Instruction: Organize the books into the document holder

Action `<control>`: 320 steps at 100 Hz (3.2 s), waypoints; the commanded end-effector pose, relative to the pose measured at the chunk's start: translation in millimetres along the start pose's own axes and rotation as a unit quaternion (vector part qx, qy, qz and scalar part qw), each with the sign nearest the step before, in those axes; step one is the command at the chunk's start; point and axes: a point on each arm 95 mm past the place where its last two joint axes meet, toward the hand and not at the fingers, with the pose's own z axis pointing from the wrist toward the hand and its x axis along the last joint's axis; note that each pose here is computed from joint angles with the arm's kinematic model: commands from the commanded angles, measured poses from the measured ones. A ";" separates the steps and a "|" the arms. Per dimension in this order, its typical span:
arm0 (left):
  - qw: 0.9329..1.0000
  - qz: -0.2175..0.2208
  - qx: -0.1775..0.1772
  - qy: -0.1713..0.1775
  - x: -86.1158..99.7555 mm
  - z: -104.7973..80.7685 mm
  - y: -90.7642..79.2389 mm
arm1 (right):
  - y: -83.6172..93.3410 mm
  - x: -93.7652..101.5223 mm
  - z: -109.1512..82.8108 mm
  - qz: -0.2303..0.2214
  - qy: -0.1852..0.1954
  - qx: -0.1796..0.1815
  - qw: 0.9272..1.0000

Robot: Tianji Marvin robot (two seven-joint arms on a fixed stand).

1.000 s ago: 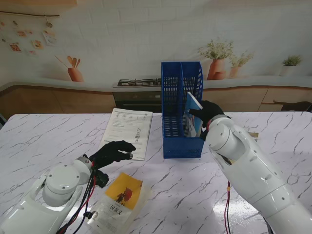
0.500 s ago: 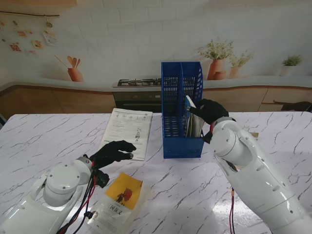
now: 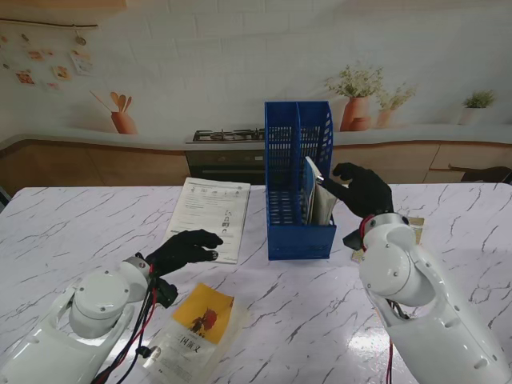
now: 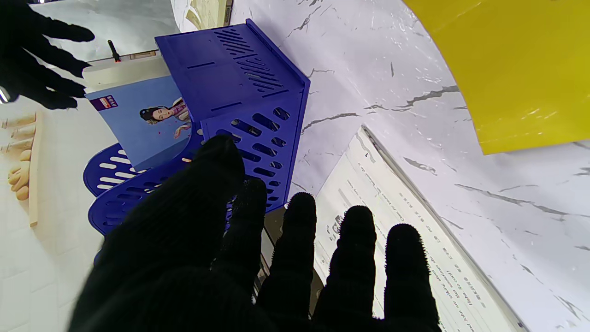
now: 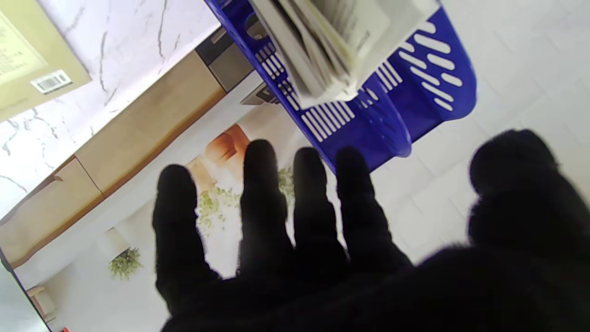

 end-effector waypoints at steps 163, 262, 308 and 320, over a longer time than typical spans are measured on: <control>0.999 0.020 0.040 0.019 -9.5 -23.6 18.4 | -67.5 -89.1 -106.4 0.083 0.046 0.139 0.986; 0.983 0.116 0.034 -0.141 -76.6 -98.9 52.7 | -73.5 -89.4 -101.5 0.091 0.042 0.166 0.981; 0.992 0.070 -0.031 -0.102 -61.6 -69.8 72.0 | -86.2 -91.7 -106.3 0.103 0.061 0.221 0.968; 0.994 0.060 -0.050 -0.083 -58.1 -60.7 75.7 | -88.5 -92.1 -107.5 0.106 0.063 0.232 0.965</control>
